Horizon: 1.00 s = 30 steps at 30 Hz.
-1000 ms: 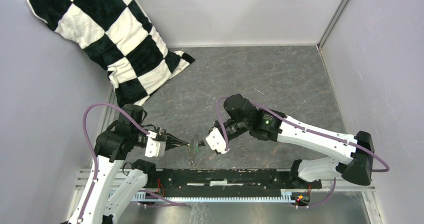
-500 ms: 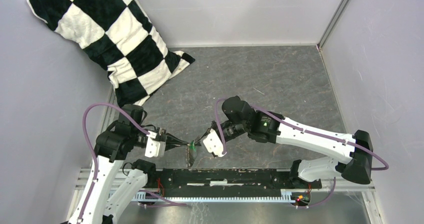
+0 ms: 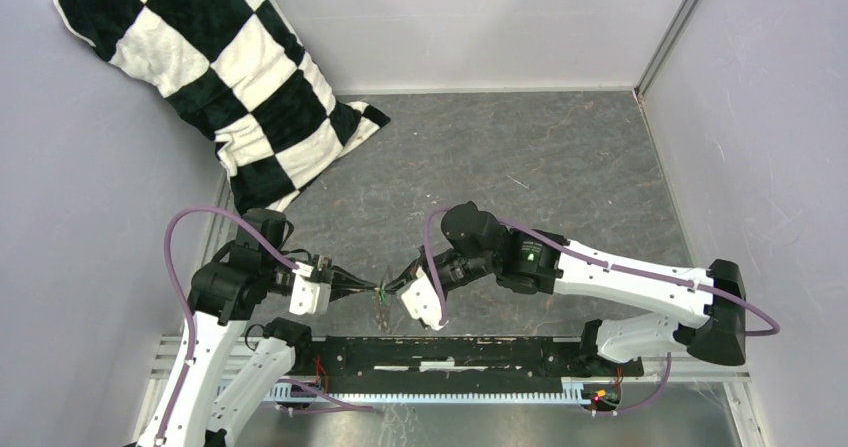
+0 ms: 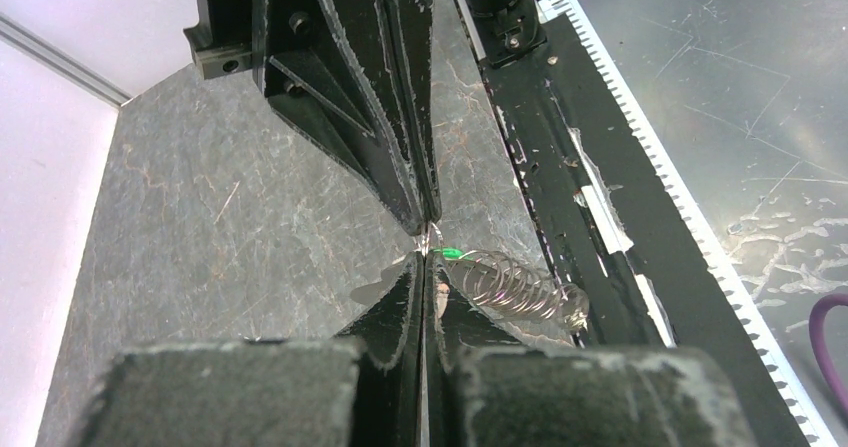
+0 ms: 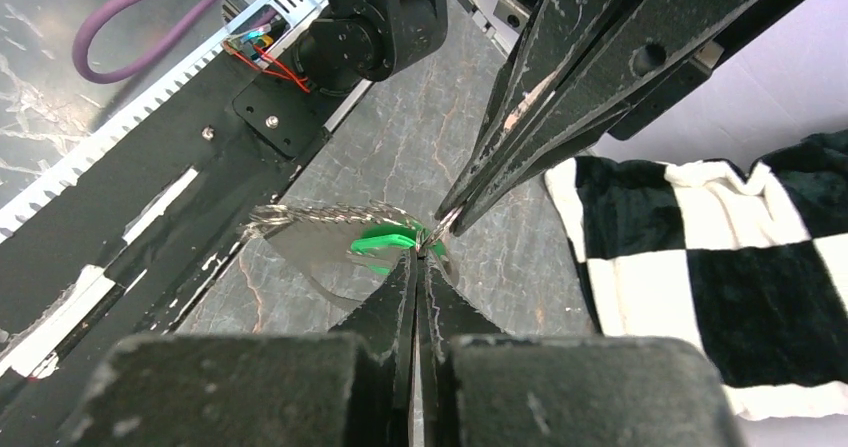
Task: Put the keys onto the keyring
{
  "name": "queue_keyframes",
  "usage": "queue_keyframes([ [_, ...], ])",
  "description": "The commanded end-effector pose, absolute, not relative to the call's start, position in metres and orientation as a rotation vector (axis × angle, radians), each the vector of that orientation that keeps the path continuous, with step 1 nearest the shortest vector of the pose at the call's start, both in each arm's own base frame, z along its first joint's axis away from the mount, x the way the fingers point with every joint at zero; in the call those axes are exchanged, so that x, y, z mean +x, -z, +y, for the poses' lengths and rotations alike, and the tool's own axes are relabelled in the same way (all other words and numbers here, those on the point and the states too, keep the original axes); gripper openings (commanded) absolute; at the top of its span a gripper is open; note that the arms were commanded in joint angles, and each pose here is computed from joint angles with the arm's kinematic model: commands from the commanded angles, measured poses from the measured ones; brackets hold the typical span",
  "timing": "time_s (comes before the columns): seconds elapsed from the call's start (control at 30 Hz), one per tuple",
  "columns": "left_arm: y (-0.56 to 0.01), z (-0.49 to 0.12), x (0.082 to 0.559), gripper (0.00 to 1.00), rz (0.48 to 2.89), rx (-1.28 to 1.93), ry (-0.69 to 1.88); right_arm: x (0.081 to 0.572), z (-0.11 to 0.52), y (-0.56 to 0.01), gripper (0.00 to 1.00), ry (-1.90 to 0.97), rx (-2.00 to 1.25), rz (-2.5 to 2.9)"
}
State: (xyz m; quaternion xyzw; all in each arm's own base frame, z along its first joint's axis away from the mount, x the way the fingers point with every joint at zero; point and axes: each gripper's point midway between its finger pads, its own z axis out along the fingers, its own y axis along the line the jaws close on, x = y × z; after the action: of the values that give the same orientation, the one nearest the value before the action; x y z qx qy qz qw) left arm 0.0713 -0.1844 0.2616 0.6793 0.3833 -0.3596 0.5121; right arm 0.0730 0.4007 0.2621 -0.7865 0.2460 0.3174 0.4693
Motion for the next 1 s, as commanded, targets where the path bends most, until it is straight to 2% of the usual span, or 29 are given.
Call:
queue_keyframes([
  [0.0,-0.279,-0.187,0.065,0.02,0.844,1.625,0.875,0.08,0.402,-0.295,0.01,-0.665,-1.841,0.534],
  [0.7,-0.284,-0.187,0.063,0.02,0.84,1.621,0.869,0.088,0.382,-0.274,0.01,-0.574,-1.924,0.595],
  [0.97,-0.284,-0.187,0.063,0.02,0.853,1.616,0.893,0.083,0.388,-0.286,0.01,-0.615,-1.879,0.556],
])
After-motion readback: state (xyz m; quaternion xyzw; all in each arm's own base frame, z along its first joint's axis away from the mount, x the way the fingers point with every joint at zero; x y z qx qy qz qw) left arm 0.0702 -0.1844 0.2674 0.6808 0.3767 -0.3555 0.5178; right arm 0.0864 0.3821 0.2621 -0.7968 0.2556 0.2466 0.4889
